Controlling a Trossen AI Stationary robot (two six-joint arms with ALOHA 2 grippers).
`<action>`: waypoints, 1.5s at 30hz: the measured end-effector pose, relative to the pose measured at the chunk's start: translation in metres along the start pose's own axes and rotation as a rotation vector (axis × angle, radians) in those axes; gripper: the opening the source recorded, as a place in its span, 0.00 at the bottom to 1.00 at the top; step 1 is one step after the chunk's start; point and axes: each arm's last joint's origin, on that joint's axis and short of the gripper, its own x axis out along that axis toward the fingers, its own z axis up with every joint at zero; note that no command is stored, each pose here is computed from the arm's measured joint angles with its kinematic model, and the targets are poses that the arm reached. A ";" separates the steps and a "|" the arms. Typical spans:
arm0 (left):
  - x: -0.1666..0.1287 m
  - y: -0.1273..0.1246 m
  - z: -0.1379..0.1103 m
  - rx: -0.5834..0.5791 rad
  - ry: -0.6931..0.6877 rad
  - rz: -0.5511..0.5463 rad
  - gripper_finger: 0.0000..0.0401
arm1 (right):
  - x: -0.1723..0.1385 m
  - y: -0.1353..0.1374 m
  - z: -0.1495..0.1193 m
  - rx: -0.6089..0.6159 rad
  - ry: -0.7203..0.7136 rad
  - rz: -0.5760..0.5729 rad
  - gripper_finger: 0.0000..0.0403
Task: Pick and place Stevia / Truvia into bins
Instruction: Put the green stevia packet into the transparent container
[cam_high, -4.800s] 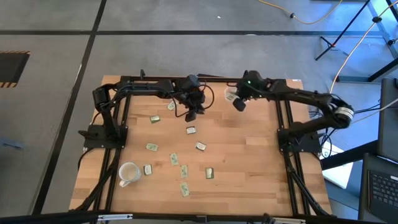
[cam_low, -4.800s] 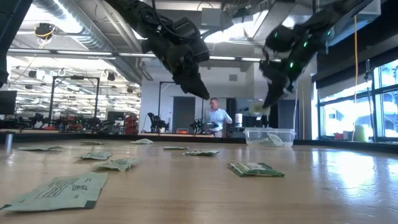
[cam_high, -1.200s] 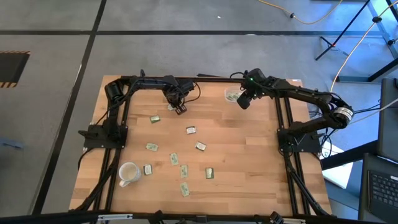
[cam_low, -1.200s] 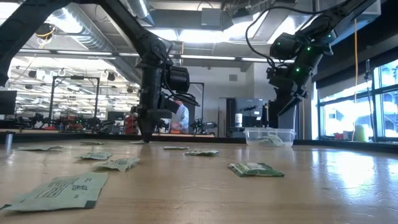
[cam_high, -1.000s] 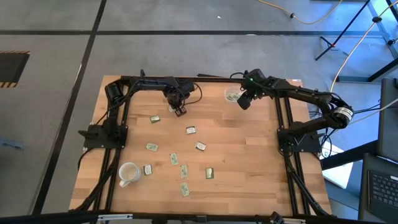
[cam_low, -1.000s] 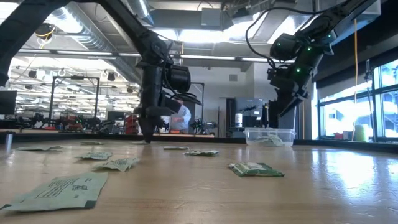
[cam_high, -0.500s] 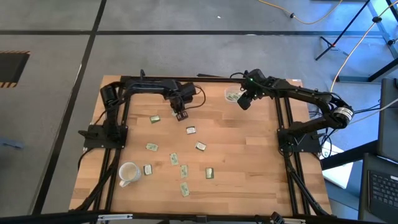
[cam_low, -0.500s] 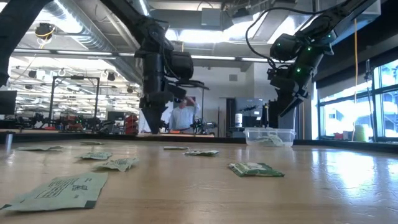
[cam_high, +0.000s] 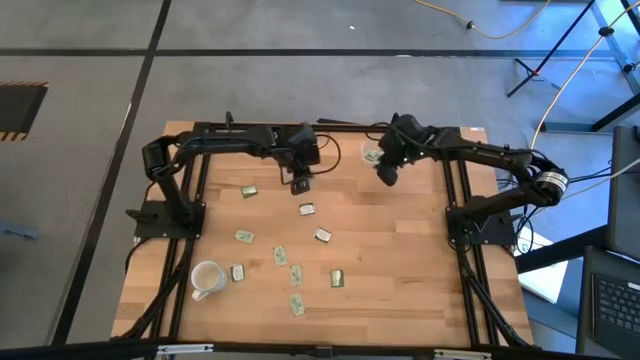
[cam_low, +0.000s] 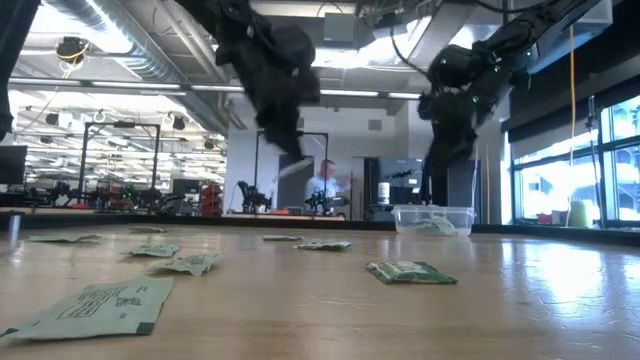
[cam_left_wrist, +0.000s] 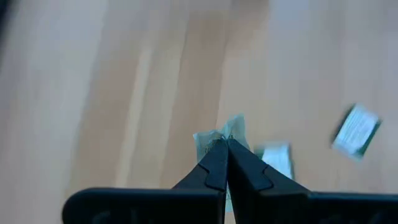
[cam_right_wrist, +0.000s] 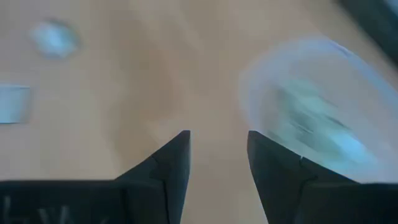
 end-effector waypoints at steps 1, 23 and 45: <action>-0.002 -0.004 0.005 0.047 -0.043 -0.010 0.00 | 0.001 0.006 0.003 -0.037 -0.027 0.050 0.40; -0.013 -0.070 0.040 0.752 -0.534 -0.436 0.00 | 0.009 0.112 0.020 -0.752 -0.345 0.316 0.40; -0.019 -0.070 0.049 0.847 -0.679 -0.462 0.00 | 0.003 0.155 0.018 -0.793 -0.467 0.435 0.36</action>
